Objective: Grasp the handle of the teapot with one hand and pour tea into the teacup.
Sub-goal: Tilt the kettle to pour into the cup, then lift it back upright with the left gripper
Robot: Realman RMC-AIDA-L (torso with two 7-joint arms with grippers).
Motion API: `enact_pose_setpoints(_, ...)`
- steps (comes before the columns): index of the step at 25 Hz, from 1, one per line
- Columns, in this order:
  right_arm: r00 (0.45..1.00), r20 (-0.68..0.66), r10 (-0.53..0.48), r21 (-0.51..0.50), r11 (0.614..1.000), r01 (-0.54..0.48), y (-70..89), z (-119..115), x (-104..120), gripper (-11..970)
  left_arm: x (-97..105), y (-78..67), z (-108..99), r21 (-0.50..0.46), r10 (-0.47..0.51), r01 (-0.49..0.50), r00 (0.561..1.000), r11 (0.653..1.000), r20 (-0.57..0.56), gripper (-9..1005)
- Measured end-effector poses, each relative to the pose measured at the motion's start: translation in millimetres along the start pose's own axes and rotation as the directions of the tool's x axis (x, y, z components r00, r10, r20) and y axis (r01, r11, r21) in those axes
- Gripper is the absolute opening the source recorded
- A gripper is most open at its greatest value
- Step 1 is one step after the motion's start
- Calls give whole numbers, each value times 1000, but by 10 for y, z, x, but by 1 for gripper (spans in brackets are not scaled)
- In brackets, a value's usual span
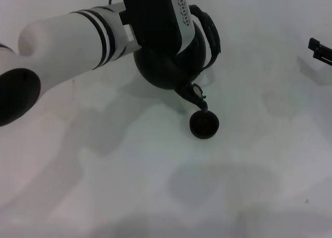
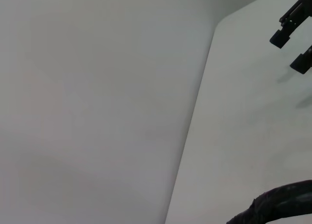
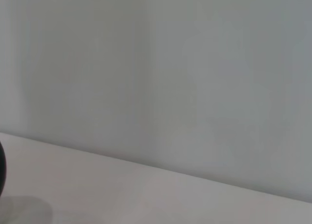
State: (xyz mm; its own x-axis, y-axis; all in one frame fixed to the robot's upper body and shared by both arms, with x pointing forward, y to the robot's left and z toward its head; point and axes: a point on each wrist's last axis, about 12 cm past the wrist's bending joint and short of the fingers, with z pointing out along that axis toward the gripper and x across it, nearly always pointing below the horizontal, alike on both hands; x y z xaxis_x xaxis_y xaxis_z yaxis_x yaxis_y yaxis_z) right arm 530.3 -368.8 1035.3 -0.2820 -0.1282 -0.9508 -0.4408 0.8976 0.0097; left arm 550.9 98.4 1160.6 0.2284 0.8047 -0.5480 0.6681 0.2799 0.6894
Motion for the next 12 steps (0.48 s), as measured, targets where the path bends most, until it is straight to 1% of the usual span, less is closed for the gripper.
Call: enact_pose_setpoints(12,1000,-3,1,3,1000,-1,-10,-15,8,855,-11,-43,-1,16,34,-34,999,999,-1,91)
